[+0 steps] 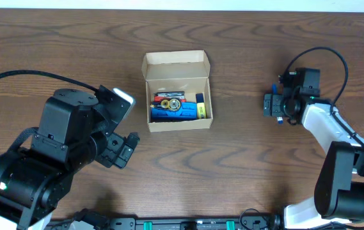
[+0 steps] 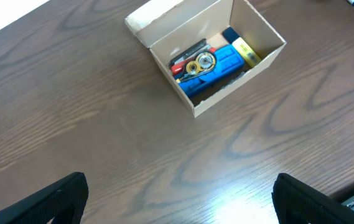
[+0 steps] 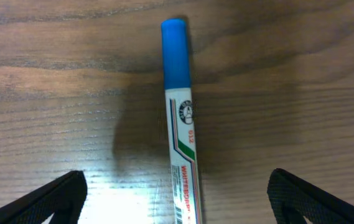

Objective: Pack container
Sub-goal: 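Grasp the blue marker with the right gripper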

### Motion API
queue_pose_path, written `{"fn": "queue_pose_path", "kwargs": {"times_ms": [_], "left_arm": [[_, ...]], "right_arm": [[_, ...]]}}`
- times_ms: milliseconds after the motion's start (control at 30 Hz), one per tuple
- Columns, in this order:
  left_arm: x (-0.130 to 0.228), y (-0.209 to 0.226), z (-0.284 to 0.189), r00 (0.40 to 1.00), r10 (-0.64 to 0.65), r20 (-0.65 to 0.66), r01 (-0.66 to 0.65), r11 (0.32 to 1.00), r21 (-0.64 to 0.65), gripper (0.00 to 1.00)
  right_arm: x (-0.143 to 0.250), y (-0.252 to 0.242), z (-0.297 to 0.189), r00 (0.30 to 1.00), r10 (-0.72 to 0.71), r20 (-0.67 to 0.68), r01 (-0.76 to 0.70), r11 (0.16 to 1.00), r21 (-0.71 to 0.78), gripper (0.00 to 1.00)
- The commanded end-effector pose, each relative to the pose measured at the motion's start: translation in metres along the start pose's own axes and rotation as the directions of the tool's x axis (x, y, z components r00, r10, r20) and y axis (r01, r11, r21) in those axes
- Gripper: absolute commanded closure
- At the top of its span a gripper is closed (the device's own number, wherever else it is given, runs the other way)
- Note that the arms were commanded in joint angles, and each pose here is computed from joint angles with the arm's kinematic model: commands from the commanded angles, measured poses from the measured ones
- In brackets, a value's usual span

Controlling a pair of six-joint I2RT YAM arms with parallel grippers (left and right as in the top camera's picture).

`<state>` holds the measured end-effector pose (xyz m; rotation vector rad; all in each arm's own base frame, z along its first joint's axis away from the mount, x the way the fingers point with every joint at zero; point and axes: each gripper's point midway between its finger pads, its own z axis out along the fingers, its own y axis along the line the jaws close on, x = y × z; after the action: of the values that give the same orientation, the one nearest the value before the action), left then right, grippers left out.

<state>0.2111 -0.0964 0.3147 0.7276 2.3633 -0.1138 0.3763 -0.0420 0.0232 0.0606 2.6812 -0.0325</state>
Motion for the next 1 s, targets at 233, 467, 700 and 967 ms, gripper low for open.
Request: {"fn": "queue_pose_path", "kwargs": {"times_ms": [233,467,700,967], "left_arm": [[0.001,-0.001,0.0,1.0,0.007,-0.002,-0.007,1.0,0.008,0.05],[0.001,-0.001,0.0,1.0,0.007,-0.002,-0.007,1.0,0.008,0.05],[0.001,-0.001,0.0,1.0,0.007,-0.002,-0.007,1.0,0.008,0.05],[0.001,-0.001,0.0,1.0,0.007,-0.002,-0.007,1.0,0.008,0.05]], "right_arm": [[-0.003,0.001,0.008,0.998,-0.013,0.055,0.014,1.0,-0.015,0.13],[0.002,0.004,0.025,0.999,-0.012,0.037,0.013,0.999,-0.032,0.18],[0.007,0.004,0.037,1.0,-0.01,0.02,0.011,0.999,-0.033,0.48],[0.019,0.006,0.044,1.0,-0.007,-0.024,0.006,0.999,-0.041,0.77]]}}
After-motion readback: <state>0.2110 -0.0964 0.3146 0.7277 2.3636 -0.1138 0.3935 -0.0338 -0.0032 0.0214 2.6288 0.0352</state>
